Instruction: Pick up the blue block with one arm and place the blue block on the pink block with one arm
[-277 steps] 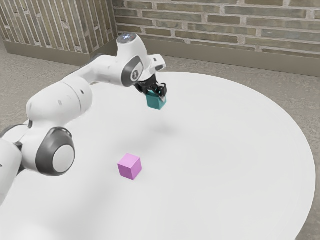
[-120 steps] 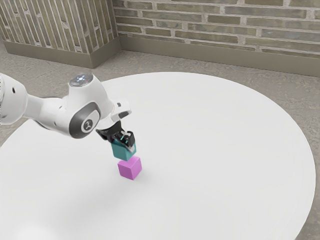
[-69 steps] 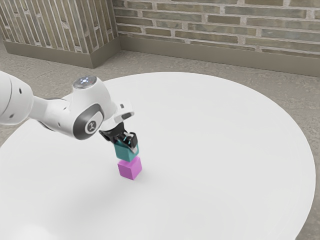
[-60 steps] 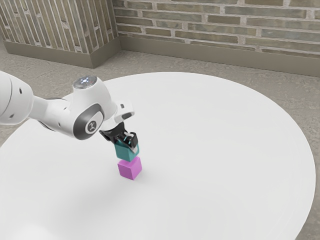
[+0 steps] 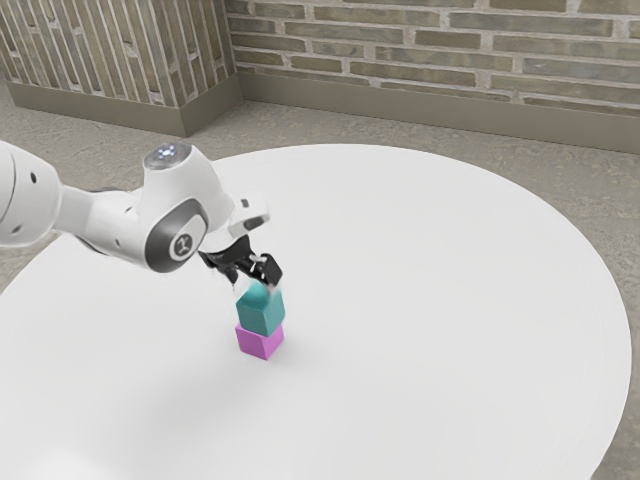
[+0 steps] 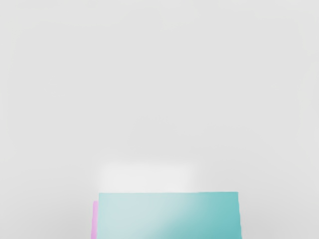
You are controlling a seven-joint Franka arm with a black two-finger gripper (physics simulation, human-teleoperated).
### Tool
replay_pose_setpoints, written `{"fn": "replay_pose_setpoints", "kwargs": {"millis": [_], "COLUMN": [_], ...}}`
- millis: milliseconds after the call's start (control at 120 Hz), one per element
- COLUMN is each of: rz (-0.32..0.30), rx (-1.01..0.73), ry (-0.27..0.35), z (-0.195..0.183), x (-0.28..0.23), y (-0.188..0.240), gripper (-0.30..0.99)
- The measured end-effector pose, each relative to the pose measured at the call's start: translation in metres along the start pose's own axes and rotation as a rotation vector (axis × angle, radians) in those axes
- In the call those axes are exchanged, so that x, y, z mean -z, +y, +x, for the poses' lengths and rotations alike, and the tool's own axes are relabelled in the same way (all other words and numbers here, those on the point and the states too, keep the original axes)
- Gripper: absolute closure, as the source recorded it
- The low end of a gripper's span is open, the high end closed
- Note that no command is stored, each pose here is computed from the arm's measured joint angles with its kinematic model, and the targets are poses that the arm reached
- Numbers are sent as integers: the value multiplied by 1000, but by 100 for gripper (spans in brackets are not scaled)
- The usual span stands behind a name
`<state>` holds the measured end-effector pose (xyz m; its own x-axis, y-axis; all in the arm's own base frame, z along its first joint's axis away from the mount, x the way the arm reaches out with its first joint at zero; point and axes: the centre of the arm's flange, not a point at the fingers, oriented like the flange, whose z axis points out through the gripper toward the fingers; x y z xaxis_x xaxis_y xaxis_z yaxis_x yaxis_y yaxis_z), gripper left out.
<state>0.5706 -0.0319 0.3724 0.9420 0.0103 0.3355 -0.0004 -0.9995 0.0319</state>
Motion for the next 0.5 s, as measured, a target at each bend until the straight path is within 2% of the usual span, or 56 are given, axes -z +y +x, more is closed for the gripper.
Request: {"fn": "replay_pose_setpoints", "kwargs": {"millis": [50, 142, 500], "rz": [0, 0, 5], "rx": [-5, -15, -20], "ry": [24, 19, -41], "z": [11, 16, 12], "x": [22, 38, 37], "y": [2, 6, 4], "gripper": [3, 2, 0]}}
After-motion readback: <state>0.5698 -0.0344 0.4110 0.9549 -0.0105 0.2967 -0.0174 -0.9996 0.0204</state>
